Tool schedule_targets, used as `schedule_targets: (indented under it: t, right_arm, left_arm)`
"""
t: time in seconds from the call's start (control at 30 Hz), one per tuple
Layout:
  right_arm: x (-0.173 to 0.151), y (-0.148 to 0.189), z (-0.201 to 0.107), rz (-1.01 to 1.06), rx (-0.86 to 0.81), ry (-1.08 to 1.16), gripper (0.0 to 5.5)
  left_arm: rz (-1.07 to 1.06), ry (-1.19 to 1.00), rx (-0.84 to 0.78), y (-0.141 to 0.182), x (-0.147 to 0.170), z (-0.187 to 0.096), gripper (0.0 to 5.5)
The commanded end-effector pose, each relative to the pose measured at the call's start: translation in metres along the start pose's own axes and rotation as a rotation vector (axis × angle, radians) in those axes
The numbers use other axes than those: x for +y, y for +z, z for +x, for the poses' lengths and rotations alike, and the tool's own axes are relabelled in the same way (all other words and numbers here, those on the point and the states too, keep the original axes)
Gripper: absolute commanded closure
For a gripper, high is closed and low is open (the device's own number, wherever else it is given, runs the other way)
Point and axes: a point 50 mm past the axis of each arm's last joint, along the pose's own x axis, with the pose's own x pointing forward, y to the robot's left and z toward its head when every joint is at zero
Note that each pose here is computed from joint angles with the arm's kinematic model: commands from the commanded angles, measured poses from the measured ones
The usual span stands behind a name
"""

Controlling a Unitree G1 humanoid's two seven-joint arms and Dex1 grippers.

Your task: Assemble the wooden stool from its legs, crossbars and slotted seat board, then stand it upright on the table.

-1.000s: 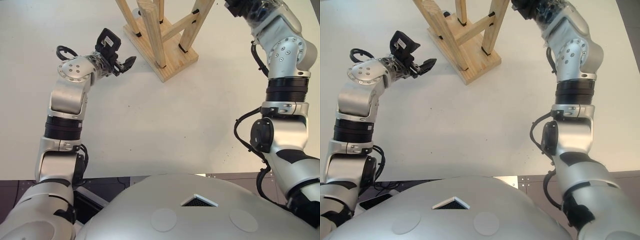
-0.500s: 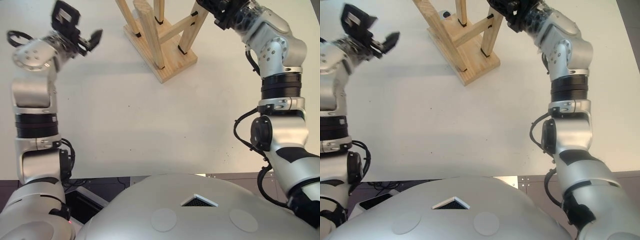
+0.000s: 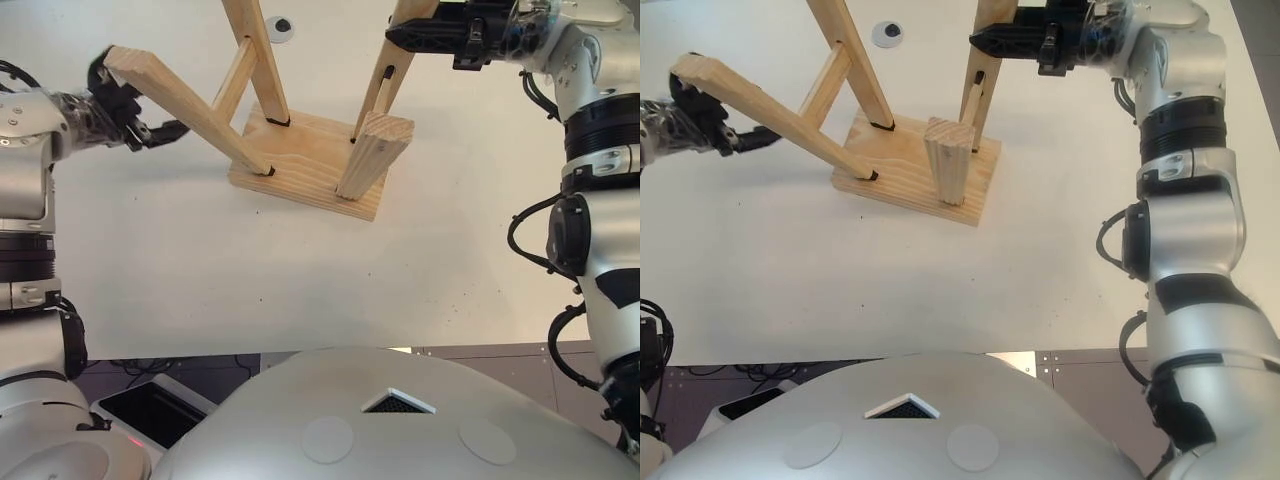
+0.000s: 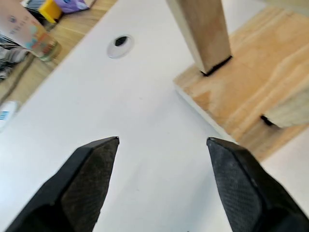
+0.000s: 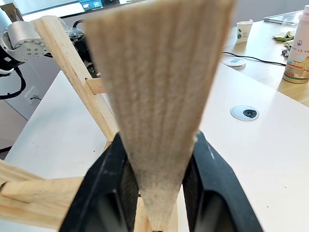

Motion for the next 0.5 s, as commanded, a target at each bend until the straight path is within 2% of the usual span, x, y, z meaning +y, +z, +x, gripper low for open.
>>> schedule_targets:
  t: [0.03,0.07,0.1,0.23,0.4,0.5]
  right_arm:
    - [-0.001,0.001,0.023,-0.125,0.050,-0.021,4.49]
    - [-0.001,0.002,0.025,-0.131,0.038,-0.029,4.49]
    - [-0.001,0.002,0.027,-0.136,0.027,-0.033,4.08]
    - [0.001,-0.002,0.032,-0.147,0.002,-0.051,3.37]
    - [-0.006,-0.001,0.000,-0.130,-0.048,-0.157,3.37]
    - [-0.006,0.021,-0.030,-0.101,-0.169,-0.213,3.37]
  left_arm:
    - [-0.002,-0.131,0.048,-0.008,-0.013,0.008,2.14]
    - [-0.006,-0.141,0.034,-0.007,-0.015,0.011,2.14]
    - [-0.012,-0.162,0.009,-0.003,-0.020,0.016,2.14]
    - [-0.037,-0.244,-0.057,0.008,-0.047,0.039,2.14]
    - [-0.041,-0.245,-0.012,-0.001,-0.056,0.043,2.14]
    - [-0.053,-0.239,0.003,-0.007,-0.059,0.039,2.14]
